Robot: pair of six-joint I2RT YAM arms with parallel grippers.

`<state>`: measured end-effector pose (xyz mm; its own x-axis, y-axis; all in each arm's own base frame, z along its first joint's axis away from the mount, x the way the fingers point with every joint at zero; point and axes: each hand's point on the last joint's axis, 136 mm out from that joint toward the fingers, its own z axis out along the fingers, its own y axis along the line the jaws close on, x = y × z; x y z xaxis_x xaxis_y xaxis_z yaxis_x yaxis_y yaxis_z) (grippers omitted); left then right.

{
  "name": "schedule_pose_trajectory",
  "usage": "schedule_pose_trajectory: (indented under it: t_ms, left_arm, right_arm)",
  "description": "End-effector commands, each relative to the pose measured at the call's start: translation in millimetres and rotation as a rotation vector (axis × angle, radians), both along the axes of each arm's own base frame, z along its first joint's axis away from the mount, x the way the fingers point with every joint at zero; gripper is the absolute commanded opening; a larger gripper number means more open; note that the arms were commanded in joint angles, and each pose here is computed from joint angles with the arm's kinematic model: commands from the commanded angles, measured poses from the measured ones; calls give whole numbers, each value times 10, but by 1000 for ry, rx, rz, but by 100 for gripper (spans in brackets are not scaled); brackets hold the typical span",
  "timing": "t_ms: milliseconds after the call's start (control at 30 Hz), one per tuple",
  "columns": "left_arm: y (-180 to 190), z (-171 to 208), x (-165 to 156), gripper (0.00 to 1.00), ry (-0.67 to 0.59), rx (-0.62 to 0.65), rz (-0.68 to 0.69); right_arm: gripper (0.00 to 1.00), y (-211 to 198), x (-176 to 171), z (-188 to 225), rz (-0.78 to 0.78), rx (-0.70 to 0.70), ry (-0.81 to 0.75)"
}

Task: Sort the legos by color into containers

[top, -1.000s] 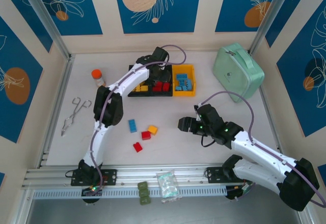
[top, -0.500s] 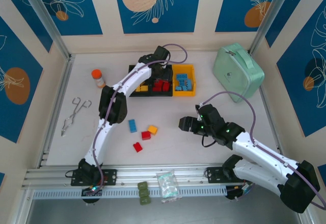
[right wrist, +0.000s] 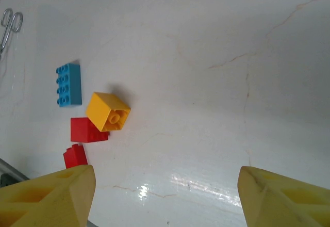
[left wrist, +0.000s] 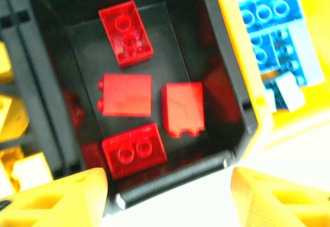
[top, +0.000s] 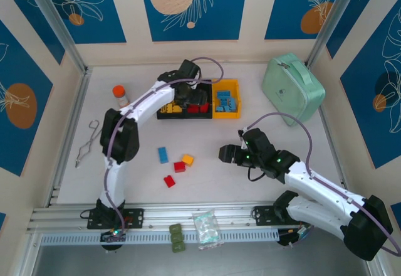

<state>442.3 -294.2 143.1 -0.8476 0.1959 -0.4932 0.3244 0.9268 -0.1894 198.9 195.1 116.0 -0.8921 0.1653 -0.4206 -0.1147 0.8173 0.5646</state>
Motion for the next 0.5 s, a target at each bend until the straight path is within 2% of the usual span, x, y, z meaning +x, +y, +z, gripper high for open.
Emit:
schedule_pose_trajectory:
  t_ms: [0, 200, 467]
  left_arm:
    - [18, 234, -236, 64, -27, -58, -16]
    - [301, 107, -757, 66, 22, -30, -14]
    - [597, -179, -1523, 67, 116, 13, -21]
  right_arm:
    - [73, 131, -99, 96, 119, 33, -7]
    - [73, 221, -311, 39, 228, 68, 52]
    - [73, 224, -451, -106, 252, 46, 101]
